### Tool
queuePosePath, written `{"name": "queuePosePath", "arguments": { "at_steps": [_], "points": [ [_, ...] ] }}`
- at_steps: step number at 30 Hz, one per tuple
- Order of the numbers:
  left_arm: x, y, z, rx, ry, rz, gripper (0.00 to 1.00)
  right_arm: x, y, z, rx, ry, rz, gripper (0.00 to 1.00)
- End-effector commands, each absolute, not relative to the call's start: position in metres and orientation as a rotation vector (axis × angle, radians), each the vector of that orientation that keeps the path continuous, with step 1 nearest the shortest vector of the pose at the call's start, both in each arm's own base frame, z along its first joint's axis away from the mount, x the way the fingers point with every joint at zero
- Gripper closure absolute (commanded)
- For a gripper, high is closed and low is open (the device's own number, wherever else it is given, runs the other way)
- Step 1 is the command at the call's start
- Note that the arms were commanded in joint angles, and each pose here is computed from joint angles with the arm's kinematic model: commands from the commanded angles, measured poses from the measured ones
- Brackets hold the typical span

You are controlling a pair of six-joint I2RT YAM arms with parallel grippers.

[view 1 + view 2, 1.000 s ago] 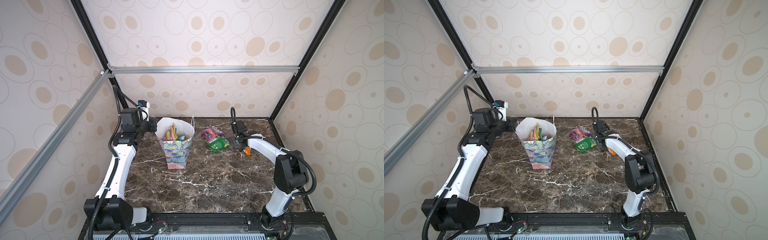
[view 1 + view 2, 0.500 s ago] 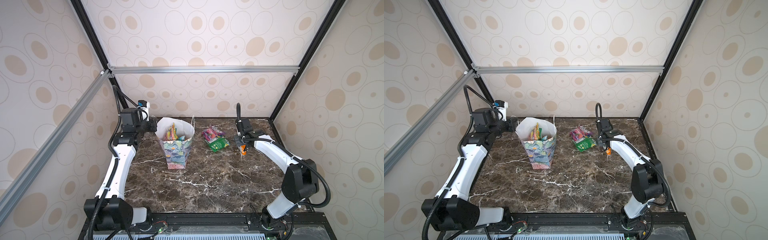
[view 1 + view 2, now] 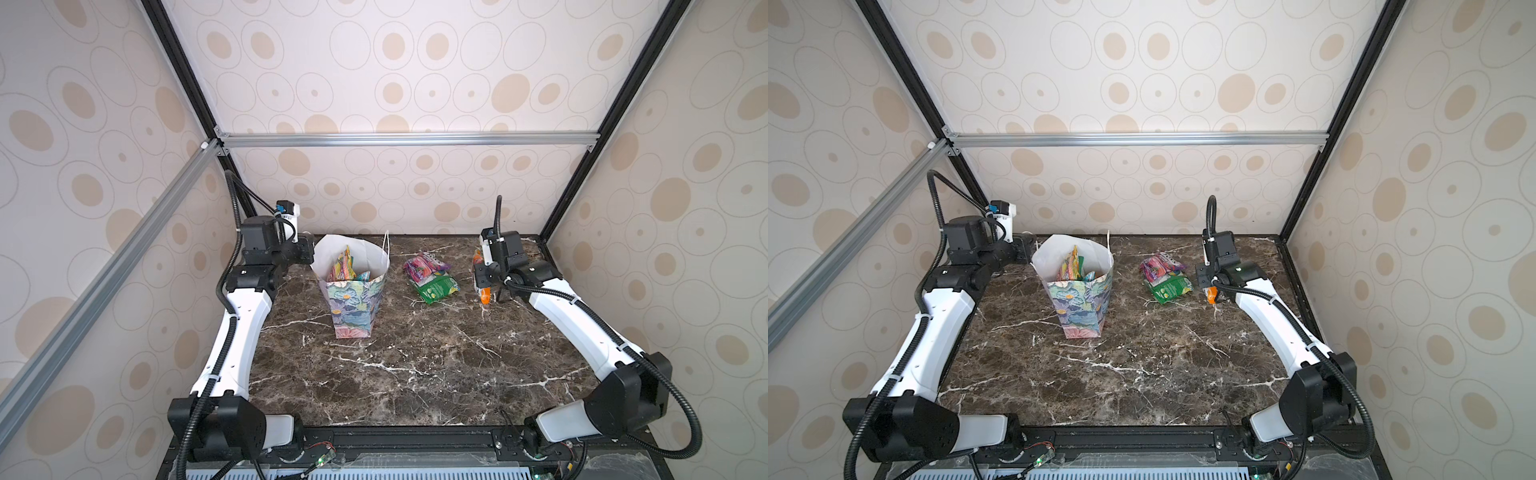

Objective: Place the snacks into the paper bag
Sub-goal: 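Lift the orange FOX'S packet off the table with the right gripper, then carry the orange FOX'S packet over the bag held by the left gripper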

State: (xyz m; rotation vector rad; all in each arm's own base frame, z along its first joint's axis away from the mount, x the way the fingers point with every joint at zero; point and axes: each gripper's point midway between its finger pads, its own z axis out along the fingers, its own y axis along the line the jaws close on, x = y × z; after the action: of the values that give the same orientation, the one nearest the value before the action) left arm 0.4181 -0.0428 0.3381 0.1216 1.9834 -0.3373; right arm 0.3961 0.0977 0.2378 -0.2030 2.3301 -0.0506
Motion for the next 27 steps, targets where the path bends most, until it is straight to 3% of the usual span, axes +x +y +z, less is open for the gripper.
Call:
{"name": "queuePosePath", "arguments": {
  "at_steps": [1,16,27],
  "points": [
    [0.413,-0.046,0.369,0.159,1.904,-0.332,1.00,0.392,0.108,0.275,-0.187,2.241,0.077,1.00],
    [0.412,-0.048,0.371,0.171,1.881,-0.340,1.00,0.363,0.145,0.370,-0.239,2.014,0.406,1.00],
    [0.412,-0.049,0.371,0.173,1.880,-0.349,1.00,0.352,0.187,0.435,-0.392,1.913,0.434,1.00]
  ]
}}
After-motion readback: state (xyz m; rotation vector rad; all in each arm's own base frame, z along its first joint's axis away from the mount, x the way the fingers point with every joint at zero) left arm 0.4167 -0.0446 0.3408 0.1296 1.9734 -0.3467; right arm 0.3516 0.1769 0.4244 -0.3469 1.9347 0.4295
